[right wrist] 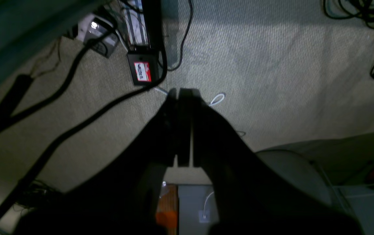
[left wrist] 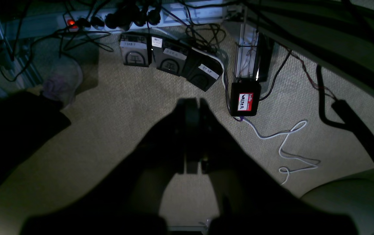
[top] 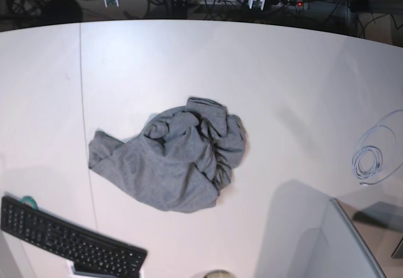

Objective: Layout the t-shirt on the table in an organized manner, then fold the t-shirt properly

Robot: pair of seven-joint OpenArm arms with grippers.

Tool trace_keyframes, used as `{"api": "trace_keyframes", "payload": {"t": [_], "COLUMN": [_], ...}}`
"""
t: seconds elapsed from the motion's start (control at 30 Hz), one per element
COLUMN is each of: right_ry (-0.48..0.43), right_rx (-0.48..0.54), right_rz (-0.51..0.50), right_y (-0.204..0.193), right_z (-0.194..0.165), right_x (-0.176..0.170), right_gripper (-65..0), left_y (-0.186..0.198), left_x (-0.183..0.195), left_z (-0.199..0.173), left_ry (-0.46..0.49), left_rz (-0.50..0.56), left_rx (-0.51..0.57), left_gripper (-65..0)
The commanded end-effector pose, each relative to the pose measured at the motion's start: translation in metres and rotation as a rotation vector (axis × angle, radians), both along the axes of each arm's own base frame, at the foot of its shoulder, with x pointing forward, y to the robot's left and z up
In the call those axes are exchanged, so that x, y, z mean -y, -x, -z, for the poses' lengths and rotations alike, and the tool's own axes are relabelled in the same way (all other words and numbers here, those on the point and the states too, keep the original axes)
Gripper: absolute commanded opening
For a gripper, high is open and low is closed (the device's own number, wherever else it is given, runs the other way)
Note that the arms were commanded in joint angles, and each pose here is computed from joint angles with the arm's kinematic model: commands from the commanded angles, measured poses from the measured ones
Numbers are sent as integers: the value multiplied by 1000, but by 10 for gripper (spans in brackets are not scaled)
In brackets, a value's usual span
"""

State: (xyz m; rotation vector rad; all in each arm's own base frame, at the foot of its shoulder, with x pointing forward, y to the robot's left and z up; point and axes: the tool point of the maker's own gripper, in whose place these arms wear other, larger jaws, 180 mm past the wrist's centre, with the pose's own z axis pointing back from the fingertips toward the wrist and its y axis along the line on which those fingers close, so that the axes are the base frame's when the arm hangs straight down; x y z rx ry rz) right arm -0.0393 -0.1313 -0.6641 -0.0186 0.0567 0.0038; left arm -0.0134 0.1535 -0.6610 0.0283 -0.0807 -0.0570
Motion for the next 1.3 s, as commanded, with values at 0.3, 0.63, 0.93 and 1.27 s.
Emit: {"api": "trace_keyframes", "payload": {"t": [0.3,0.63,0.93,1.27], "right_ry": [7,7,54,200], "right_rx": [-5,-2,-127,42], "right_rz": [-4,-4,-2,165], "right_y": [3,1,59,48], "right_z": [0,0,-13,-102], "right_x": [9,9,40,103], "right_gripper": [-647,-647,-648,-648], "left_y": [3,3,33,4], "left_x": [-11,-22,-76,-112], "left_z": [-1,-2,-29,-117], "left_ry": [-21,-37,-111,-150], "left_rz": [12,15,84,257], "left_rx": [-1,-1,68,313], "left_gripper": [-650,-650,-650,-650]}}
